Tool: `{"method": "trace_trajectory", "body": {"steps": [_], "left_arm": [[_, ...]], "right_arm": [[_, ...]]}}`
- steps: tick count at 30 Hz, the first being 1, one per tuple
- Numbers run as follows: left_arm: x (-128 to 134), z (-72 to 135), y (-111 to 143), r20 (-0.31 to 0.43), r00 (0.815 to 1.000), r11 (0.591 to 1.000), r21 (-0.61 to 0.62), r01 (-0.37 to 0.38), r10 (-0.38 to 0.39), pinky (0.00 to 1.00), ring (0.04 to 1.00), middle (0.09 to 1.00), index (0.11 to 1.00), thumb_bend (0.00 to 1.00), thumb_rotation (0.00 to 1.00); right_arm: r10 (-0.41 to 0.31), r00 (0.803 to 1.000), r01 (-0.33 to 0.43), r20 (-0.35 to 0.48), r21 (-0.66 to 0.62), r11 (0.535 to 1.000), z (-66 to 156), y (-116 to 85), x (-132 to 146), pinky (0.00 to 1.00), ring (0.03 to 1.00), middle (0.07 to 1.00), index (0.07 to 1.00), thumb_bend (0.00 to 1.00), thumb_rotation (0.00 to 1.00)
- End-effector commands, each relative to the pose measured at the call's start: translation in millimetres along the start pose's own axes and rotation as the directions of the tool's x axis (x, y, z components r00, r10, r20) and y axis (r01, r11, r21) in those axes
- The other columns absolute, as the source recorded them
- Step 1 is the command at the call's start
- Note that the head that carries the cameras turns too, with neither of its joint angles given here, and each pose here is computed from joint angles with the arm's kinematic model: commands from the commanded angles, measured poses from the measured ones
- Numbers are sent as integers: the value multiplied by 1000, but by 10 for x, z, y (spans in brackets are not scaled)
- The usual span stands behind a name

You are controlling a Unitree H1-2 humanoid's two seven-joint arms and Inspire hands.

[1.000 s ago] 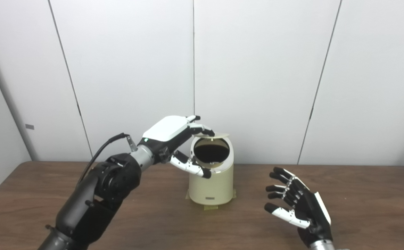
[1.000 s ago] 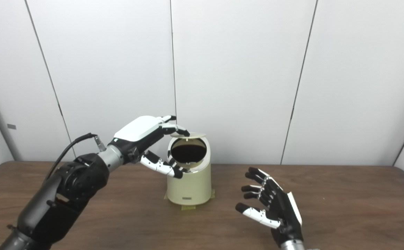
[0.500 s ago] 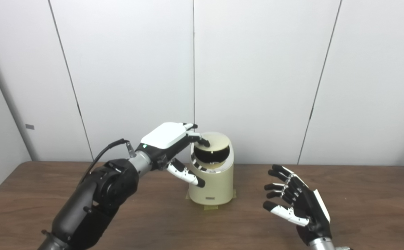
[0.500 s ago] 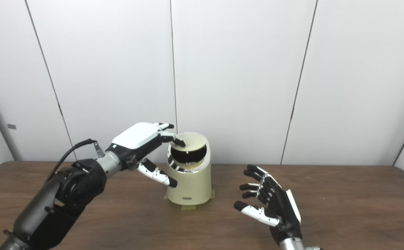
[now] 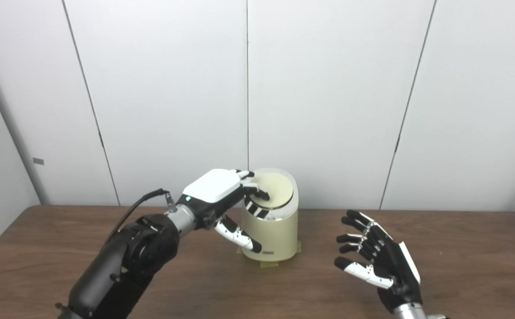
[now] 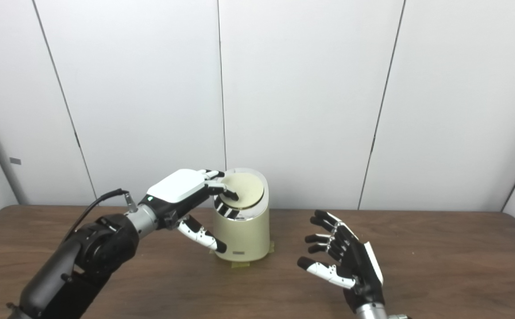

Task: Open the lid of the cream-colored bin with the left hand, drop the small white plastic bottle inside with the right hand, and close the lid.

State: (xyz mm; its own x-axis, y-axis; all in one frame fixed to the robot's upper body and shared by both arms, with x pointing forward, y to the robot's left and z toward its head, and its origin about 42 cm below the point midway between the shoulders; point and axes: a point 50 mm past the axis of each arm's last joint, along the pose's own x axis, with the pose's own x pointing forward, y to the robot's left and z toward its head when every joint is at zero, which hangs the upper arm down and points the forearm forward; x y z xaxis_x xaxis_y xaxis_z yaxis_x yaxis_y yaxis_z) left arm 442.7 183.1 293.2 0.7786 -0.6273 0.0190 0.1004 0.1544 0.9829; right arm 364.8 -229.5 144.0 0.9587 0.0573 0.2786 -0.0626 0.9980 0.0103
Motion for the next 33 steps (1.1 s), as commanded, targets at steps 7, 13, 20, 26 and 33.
{"method": "trace_trajectory", "body": {"steps": [7,13,20,26,33], "left_arm": [[73,95,168,48,998,997,49,-52,49,1000,975,807,808,999,433],[81,109,109,58,998,995,84,-44,39,1000,975,807,815,997,461],[125,156,-21,45,999,983,184,-4,-4,1000,980,833,845,975,436],[143,144,-126,-28,996,969,234,84,-80,1000,1000,851,874,979,423],[155,114,-189,-89,985,960,225,167,-151,1000,1000,848,856,1000,424]], "right_arm": [[6,996,-5,85,-14,1000,240,66,139,512,608,781,782,861,252],[8,997,-7,78,-6,1000,251,72,139,504,615,781,786,869,260],[10,997,-9,82,-1,1000,291,90,118,488,606,778,786,860,257],[1,997,-2,78,13,1000,321,80,105,490,608,774,784,873,256],[0,997,-1,78,12,1000,319,54,105,485,598,769,778,877,262]]}}
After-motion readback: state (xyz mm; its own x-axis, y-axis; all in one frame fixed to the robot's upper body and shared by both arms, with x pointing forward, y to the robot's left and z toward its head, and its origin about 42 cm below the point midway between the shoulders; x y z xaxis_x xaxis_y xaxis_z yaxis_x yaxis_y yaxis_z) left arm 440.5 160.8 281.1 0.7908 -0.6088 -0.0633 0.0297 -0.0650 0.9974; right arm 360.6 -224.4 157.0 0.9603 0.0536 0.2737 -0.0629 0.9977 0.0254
